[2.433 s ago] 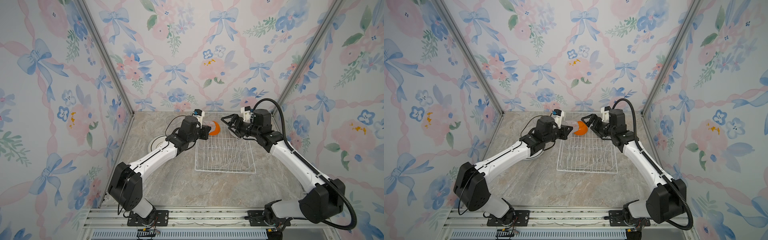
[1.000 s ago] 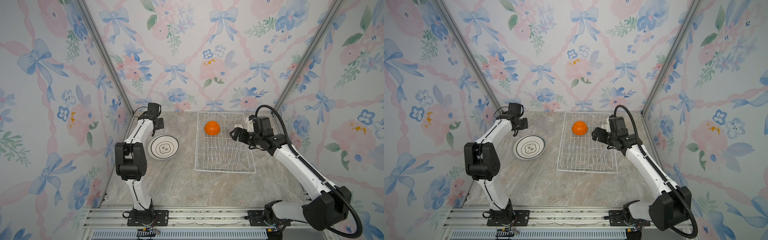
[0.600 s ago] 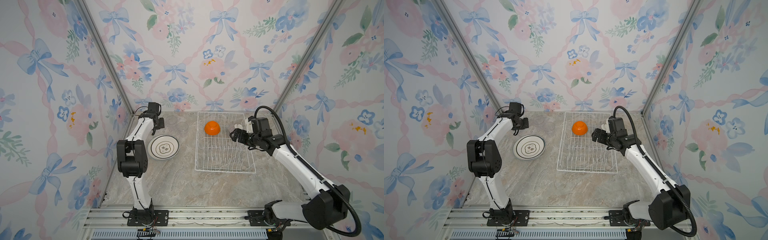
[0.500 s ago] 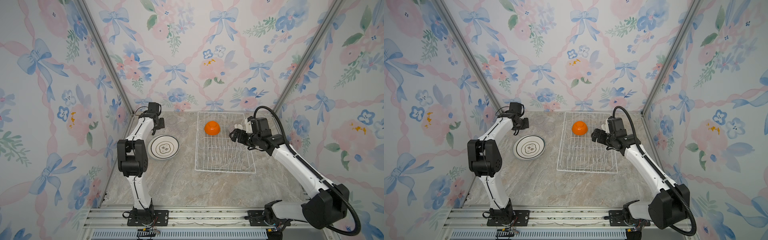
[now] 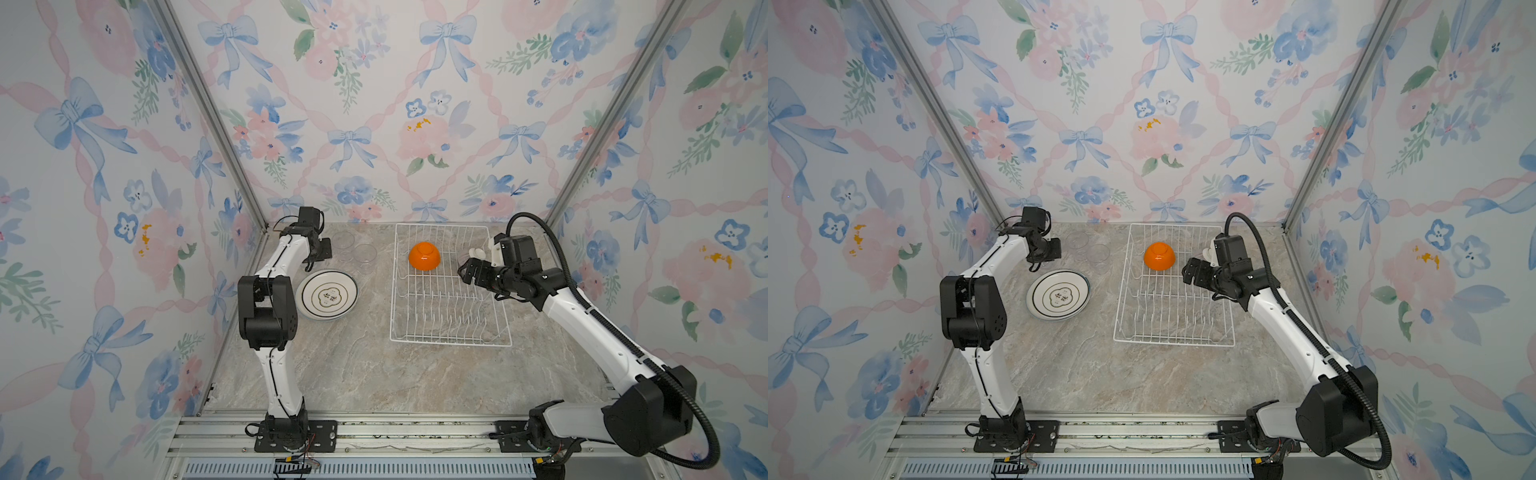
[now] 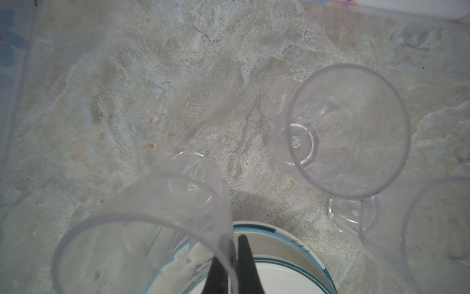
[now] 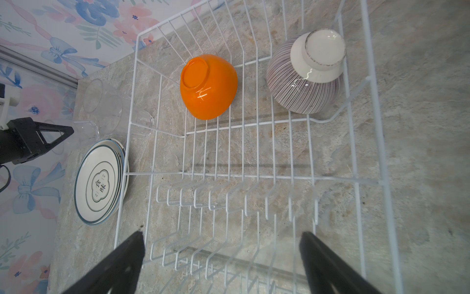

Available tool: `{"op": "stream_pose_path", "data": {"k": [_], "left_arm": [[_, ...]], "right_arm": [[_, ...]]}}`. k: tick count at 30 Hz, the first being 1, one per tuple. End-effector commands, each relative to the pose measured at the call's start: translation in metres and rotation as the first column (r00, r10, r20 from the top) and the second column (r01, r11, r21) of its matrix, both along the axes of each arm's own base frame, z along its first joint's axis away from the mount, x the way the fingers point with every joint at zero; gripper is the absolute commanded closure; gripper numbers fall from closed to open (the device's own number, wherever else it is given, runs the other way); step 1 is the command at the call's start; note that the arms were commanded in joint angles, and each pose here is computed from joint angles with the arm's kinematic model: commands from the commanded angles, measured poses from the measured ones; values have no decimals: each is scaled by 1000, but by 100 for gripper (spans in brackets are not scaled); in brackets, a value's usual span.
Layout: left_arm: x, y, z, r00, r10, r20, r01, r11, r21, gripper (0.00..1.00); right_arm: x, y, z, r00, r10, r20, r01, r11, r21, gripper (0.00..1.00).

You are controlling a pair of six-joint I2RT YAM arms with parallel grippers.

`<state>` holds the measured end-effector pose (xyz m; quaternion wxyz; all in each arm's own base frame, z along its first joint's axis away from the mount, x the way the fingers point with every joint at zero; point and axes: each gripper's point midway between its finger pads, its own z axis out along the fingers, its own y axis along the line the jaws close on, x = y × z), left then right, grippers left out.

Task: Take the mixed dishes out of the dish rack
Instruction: 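Lower the glass beside the two glasses and open the left gripper, then raise the left gripper away while the right gripper moves over the striped bowl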

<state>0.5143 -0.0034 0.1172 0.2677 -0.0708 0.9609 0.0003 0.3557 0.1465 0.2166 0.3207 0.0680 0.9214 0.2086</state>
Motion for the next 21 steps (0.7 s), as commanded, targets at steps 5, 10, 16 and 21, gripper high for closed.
{"op": "stream_pose_path", "data": {"k": [5,10,16,21], "left_arm": [[8,-1,16,999,-14,39,14,1000,-18,60],[6,-5,35,997,-17,78,19,1000,-23,22],[-3,-12,82,986,-13,169,23,998,-59,2],[-23,-23,129,965,-7,263,21,999,-50,2]], "right_arm": [[-7,5,-10,999,26,-40,-27,999,-21,3],[-6,8,-12,998,34,-49,-35,999,-26,3],[-3,11,-15,997,51,-65,-54,998,-39,3],[5,-2,-23,997,26,-74,-37,988,-153,3]]}}
